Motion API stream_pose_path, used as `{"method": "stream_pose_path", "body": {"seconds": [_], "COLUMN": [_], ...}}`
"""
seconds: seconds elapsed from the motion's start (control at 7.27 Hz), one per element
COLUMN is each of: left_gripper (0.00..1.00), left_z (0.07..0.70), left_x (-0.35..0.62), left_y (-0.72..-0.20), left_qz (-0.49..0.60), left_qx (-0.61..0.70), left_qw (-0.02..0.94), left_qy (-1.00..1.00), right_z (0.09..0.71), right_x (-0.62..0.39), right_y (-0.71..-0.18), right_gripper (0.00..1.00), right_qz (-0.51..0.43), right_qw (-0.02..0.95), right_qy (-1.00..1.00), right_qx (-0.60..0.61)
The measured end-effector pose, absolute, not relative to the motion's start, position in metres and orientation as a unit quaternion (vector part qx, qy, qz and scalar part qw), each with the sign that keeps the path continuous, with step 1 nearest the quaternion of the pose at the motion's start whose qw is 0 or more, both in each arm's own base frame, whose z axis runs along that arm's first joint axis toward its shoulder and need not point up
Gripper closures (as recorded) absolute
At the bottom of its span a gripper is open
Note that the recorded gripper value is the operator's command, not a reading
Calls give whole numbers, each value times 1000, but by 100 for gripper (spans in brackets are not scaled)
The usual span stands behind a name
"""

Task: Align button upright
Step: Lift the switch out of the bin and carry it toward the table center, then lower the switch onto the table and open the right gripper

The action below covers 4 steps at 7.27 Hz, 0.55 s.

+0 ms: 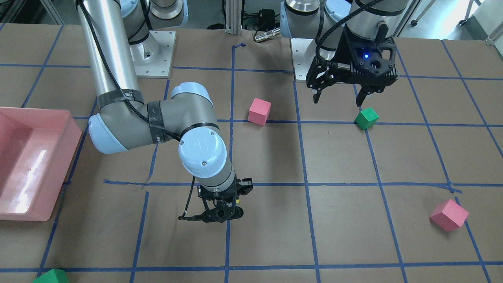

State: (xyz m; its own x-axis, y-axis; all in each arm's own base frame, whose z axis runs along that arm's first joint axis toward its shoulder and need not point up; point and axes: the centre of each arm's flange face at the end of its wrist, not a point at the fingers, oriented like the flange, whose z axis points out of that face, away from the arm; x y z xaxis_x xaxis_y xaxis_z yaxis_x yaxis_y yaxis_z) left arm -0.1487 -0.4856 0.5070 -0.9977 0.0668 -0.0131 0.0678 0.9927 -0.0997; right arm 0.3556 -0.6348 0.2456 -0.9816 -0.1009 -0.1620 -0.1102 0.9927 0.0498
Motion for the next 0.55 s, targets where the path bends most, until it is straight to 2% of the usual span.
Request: {"method": "stream_pose_path", "body": {"seconds": [0.14,0.55], "left_gripper": [0,0], "left_z": [507,507], "left_x": [-149,-149], "left_y": [-486,-486], "left_qz": [-50,-50], "left_qx": [34,34], "left_qw": [5,4], "left_qy": [998,998], "right_z": [233,214], "right_x": [361,365], "right_y": [-637,-639], "right_gripper": [90,76], "right_qz": [34,42], "right_qw": [86,86], "right_qy": [994,992], "right_qx": [-56,-81]}}
